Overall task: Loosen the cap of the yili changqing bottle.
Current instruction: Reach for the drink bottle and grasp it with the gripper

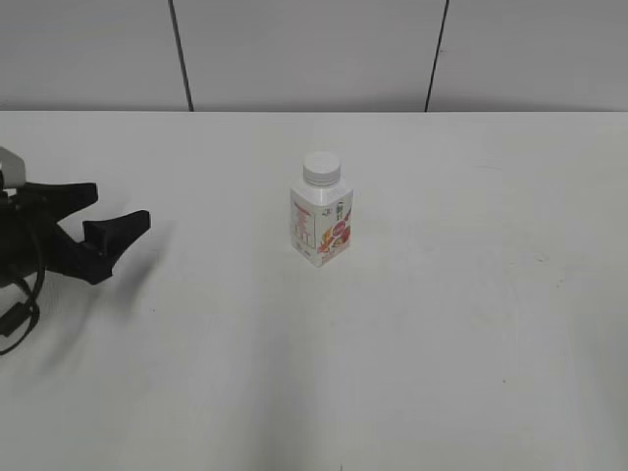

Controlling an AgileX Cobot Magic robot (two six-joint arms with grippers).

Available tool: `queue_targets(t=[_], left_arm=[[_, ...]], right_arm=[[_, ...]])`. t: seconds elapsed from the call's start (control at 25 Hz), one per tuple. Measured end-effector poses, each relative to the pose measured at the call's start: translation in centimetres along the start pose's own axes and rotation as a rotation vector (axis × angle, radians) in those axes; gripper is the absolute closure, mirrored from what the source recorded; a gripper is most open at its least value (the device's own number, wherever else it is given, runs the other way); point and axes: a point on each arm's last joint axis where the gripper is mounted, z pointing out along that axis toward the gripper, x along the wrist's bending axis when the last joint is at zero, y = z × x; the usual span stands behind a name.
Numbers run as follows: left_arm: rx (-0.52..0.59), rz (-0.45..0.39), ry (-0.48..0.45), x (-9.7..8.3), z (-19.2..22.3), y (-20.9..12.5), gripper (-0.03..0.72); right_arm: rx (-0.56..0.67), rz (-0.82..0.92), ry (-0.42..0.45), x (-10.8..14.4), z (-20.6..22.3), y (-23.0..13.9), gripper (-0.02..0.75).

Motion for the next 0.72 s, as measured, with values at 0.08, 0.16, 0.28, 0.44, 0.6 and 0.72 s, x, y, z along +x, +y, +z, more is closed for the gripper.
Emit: queue_targets(t=[0.08,0.16,0.28,0.44,0.6,0.72], left_arm=[[-0.009,0.029,-0.072,0.0,0.6,0.3,0.118],[-0.006,0.062,-0.146,-0.1,1.1,0.4,0.116],[0.002,0.071,-0.229,-0.1,1.9,0.2,0.116],[0.018,0.070,-0.297,-0.1,2.8,-0.3,0.112],[0.032,0.107,-0.344,-0.9,4.3,0.0,0.092],[0.056,0.136,-0.371,-1.7,5.6,0.5,0.090]], right_arm=[[0.000,0.000,0.000,0.0,0.0,0.0,0.258],[0.000,0.000,0.000,0.0,0.0,0.0,0.258],[0.000,0.000,0.000,0.0,0.0,0.0,0.258],[0.000,0.000,0.000,0.0,0.0,0.0,0.258],[0.000,0.000,0.000,0.0,0.0,0.0,0.258],[0.000,0.000,0.000,0.0,0.0,0.0,0.258]])
